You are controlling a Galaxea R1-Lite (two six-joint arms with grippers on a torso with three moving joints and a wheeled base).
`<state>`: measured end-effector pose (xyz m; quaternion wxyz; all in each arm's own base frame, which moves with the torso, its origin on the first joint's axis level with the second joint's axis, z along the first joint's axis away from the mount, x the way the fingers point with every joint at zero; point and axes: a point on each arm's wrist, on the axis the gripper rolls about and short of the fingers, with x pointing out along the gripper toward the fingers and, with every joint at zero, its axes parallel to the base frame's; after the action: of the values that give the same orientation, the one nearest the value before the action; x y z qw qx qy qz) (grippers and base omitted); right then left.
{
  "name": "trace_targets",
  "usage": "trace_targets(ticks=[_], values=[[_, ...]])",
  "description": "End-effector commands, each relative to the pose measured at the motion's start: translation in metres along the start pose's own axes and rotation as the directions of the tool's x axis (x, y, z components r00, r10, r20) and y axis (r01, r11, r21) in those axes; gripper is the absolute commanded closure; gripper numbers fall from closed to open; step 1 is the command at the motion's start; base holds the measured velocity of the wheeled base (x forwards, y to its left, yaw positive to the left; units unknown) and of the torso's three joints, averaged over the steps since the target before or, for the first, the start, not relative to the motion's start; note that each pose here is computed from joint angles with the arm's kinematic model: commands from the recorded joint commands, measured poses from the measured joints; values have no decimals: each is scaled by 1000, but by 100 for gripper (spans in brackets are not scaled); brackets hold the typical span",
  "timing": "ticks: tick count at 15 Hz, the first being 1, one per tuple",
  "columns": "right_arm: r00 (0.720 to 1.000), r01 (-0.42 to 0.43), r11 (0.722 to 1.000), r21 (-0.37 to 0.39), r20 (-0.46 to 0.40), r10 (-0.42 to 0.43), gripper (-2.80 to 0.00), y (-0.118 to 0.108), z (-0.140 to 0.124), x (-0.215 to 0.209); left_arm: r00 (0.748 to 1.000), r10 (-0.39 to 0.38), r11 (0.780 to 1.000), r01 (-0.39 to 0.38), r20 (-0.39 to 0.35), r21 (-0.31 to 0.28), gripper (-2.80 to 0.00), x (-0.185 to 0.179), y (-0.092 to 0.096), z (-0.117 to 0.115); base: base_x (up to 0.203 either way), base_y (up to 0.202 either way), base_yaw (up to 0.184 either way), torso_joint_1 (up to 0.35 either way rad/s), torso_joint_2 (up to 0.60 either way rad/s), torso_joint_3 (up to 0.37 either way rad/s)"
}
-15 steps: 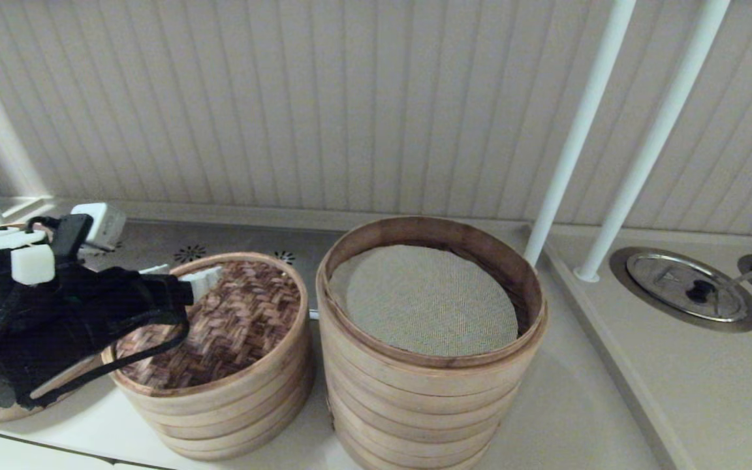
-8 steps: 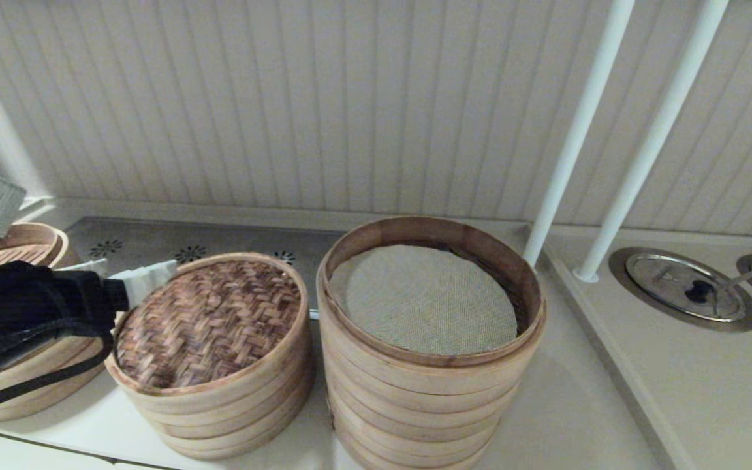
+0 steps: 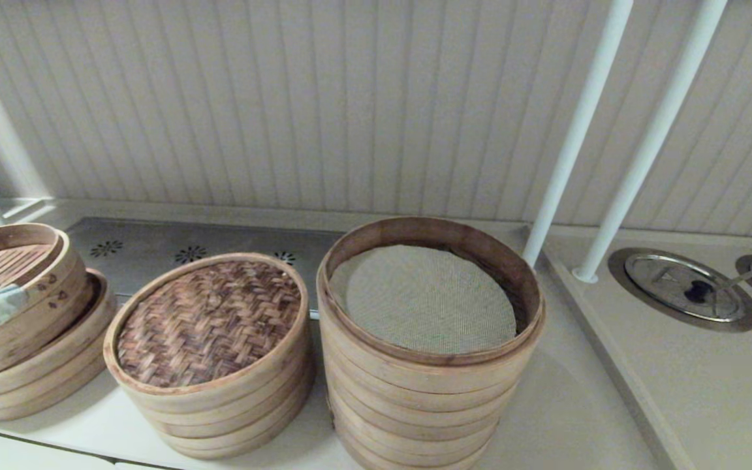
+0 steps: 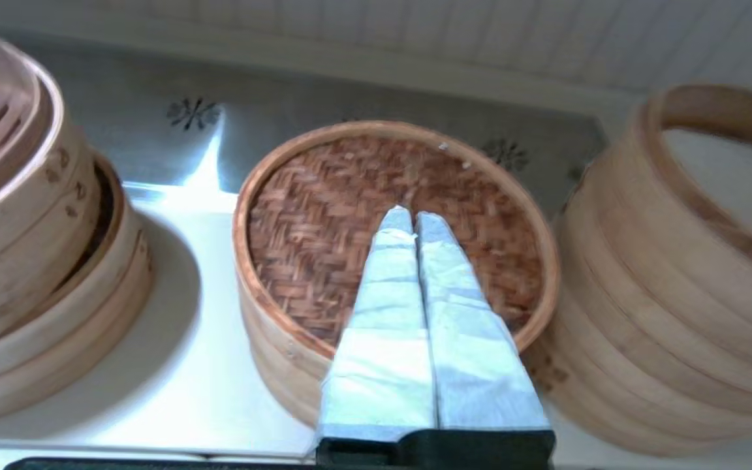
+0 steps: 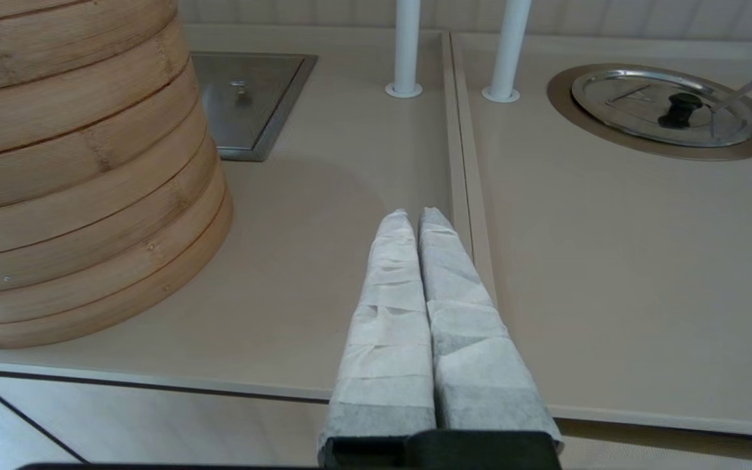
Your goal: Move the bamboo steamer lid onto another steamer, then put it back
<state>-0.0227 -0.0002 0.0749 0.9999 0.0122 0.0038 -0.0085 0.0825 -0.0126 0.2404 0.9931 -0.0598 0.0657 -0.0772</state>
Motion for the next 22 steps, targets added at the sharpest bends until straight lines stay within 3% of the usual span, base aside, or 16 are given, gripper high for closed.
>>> trace_targets(ticks=[1, 2, 5, 7, 10, 12, 15, 16, 19, 22], values=[[1000, 0, 1000, 0, -3, 0, 0, 0, 0, 0, 1000, 18, 1000, -18, 12, -2, 0, -14, 1, -3, 0, 0, 0, 0, 0, 0], [1000, 0, 1000, 0, -3, 0, 0, 0, 0, 0, 999, 34, 999, -34, 7, -2, 0, -26, 2, -8, 0, 0, 0, 0, 0, 0], [1000, 0, 1000, 0, -3, 0, 0, 0, 0, 0, 992, 91, 996, -91, 92, -8, 0, -84, 5, -37, 0, 0, 0, 0, 0, 0], [1000, 0, 1000, 0, -3, 0, 0, 0, 0, 0, 984, 176, 984, -176, 41, -8, 0, -94, 10, -68, 0, 0, 0, 0, 0, 0], [1000, 0, 1000, 0, -3, 0, 0, 0, 0, 0, 934, 358, 933, -359, -6, -6, 0, -91, 19, -99, 0, 0, 0, 0, 0, 0], [1000, 0, 1000, 0, -3, 0, 0, 0, 0, 0, 917, 399, 917, -399, -9, -16, 0, -90, 20, -102, 0, 0, 0, 0, 0, 0], [1000, 0, 1000, 0, -3, 0, 0, 0, 0, 0, 857, 516, 856, -516, 3, -30, 0, -93, 18, -104, 0, 0, 0, 0, 0, 0], [1000, 0, 1000, 0, -3, 0, 0, 0, 0, 0, 848, 529, 848, -529, 15, -29, 0, -95, 17, -107, 0, 0, 0, 0, 0, 0], [1000, 0, 1000, 0, -3, 0, 0, 0, 0, 0, 853, 521, 853, -521, 7, -20, 0, -93, 18, -113, 0, 0, 0, 0, 0, 0], [1000, 0, 1000, 0, -3, 0, 0, 0, 0, 0, 902, 430, 903, -430, 34, 2, 0, -85, 19, -130, 0, 0, 0, 0, 0, 0]])
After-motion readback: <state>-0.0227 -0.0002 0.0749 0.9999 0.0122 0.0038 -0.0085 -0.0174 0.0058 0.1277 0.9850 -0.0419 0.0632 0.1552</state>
